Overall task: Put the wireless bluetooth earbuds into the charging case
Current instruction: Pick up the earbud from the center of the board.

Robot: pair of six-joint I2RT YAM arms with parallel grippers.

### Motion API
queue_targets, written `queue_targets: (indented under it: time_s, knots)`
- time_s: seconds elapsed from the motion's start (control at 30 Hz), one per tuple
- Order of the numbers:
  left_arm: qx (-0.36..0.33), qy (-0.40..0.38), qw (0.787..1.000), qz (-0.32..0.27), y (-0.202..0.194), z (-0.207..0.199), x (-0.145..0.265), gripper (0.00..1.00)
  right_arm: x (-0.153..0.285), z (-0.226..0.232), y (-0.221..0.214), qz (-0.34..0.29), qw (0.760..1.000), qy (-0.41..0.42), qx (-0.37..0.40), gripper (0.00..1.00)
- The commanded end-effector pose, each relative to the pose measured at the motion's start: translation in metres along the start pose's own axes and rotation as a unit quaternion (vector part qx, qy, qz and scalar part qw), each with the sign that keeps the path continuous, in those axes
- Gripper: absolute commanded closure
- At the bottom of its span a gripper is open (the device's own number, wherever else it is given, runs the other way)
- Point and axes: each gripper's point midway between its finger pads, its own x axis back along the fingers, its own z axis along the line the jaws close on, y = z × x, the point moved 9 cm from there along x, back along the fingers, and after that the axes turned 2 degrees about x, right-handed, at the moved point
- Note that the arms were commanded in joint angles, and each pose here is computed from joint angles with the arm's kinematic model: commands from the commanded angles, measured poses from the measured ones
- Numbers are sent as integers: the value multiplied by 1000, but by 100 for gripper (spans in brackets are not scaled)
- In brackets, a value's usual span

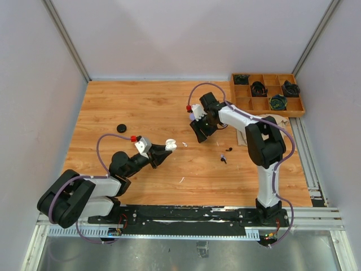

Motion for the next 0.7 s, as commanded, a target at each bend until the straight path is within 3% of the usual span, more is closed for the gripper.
queue_targets:
  time_s: [0.0, 0.5, 0.67]
  knots:
    - [-14, -10, 1000, -23, 6, -1, -1, 100, -2, 6, 0, 26, 1000, 11, 5, 46]
    - [-17, 2, 999, -33, 9, -1, 3, 100, 1, 50, -18, 86, 995, 45, 1, 55]
    - [-17, 5, 999, -37, 10, -1, 4, 100, 16, 51, -10, 86, 996, -1, -4, 55]
